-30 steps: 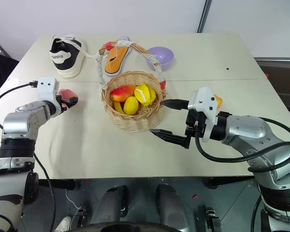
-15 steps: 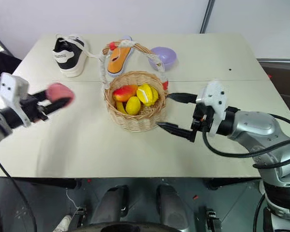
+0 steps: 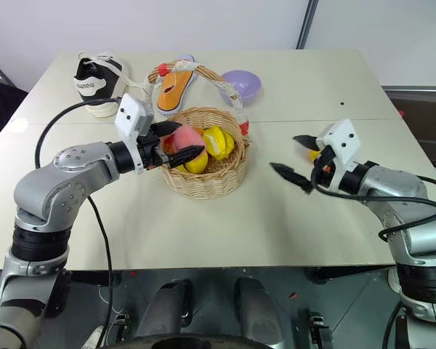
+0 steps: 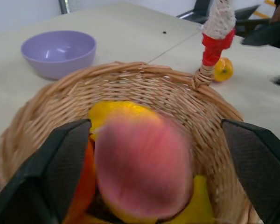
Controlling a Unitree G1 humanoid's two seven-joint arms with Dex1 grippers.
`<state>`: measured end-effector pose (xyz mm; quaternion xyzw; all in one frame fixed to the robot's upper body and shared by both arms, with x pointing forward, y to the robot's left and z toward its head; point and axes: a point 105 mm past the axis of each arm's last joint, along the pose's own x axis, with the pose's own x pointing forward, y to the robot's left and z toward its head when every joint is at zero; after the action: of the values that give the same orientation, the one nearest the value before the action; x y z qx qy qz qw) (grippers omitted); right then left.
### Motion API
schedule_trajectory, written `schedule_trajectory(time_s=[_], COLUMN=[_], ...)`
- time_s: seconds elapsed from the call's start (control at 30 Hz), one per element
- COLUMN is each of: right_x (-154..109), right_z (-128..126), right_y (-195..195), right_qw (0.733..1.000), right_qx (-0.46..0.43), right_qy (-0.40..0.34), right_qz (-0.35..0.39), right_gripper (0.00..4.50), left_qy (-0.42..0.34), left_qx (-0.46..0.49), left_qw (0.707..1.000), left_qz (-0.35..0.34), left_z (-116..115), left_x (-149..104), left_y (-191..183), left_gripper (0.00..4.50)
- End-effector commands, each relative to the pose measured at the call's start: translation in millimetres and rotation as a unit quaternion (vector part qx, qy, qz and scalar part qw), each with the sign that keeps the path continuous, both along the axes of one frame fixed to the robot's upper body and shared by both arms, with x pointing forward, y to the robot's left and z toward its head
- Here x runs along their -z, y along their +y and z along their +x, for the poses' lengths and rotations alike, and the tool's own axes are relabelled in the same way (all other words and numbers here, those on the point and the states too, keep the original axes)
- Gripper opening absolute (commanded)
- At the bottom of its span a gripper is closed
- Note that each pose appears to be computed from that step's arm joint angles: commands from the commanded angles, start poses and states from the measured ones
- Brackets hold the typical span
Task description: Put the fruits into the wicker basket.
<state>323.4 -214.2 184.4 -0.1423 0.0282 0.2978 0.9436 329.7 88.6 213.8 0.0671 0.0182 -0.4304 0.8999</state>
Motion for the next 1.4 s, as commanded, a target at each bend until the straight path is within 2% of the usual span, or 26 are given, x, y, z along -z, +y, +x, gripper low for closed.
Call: schedule_trajectory(time_s=[0.03, 0.23, 0.57, 0.63, 0.73, 0.77, 0.9, 0.97, 1.07, 1.2, 1.27, 1.4], right_x=[-2.3, 26.9, 45.2, 45.4, 44.5, 42.8, 30.9, 17.3, -11.5, -36.8, -41.7, -44.4], right_z=[21.0, 45.2, 64.2, 65.0, 64.5, 64.1, 59.2, 49.4, 7.9, -47.6, -50.9, -31.9], right_y=[-37.6, -68.1, -74.2, -74.6, -71.9, -70.1, -61.2, -46.9, 8.5, 78.3, 110.9, 159.0], right_qw=[0.992, 0.975, 0.968, 0.967, 0.968, 0.97, 0.978, 0.987, 0.997, 0.977, 0.971, 0.974], right_qx=[0.124, 0.222, 0.247, 0.248, 0.242, 0.237, 0.209, 0.16, -0.021, -0.207, -0.235, -0.215], right_qy=[-0.03, 0.009, 0.033, 0.033, 0.035, 0.031, 0.005, -0.019, -0.056, -0.042, -0.049, -0.064], right_qz=[-0.005, 0.033, 0.038, 0.04, 0.047, 0.044, 0.011, -0.019, -0.05, 0.001, 0.015, 0.037], right_gripper=[4.5, 4.5, 4.5, 3.94, 2.63, 2.39, 2.33, 2.33, 2.33, 2.33, 2.33, 2.33], left_qy=[-0.049, -0.043, -0.037, -0.037, -0.036, -0.036, -0.041, -0.044, -0.046, -0.049, -0.049, -0.052], left_qx=[0.057, 0.1, 0.1, 0.099, 0.094, 0.091, 0.074, 0.056, 0.015, -0.005, -0.011, -0.009], left_qw=[0.997, 0.994, 0.994, 0.994, 0.995, 0.995, 0.996, 0.997, 0.999, 0.998, 0.998, 0.998], left_qz=[-0.01, 0.017, 0.012, 0.01, 0.009, 0.009, 0.009, 0.004, -0.011, -0.03, -0.032, -0.045], left_z=[-15.3, -28.3, -38.1, -39.4, -39.8, -39.2, -35.2, -32.1, -28.9, -36.7, -41.4, -49.3], left_x=[-15.1, -2.4, 2.3, 2.3, 2.0, 1.9, 0.2, -3.0, -7.9, -8.5, -5.1, -3.5], left_y=[-5.2, -3.6, -5.8, -6.1, -4.0, -2.5, 7.3, 20.8, 55.1, 88.3, 99.1, 103.6], left_gripper=[4.45, 4.45, 4.45, 4.5, 4.5, 4.5, 4.5, 4.5, 4.5, 4.5, 4.5, 4.5])
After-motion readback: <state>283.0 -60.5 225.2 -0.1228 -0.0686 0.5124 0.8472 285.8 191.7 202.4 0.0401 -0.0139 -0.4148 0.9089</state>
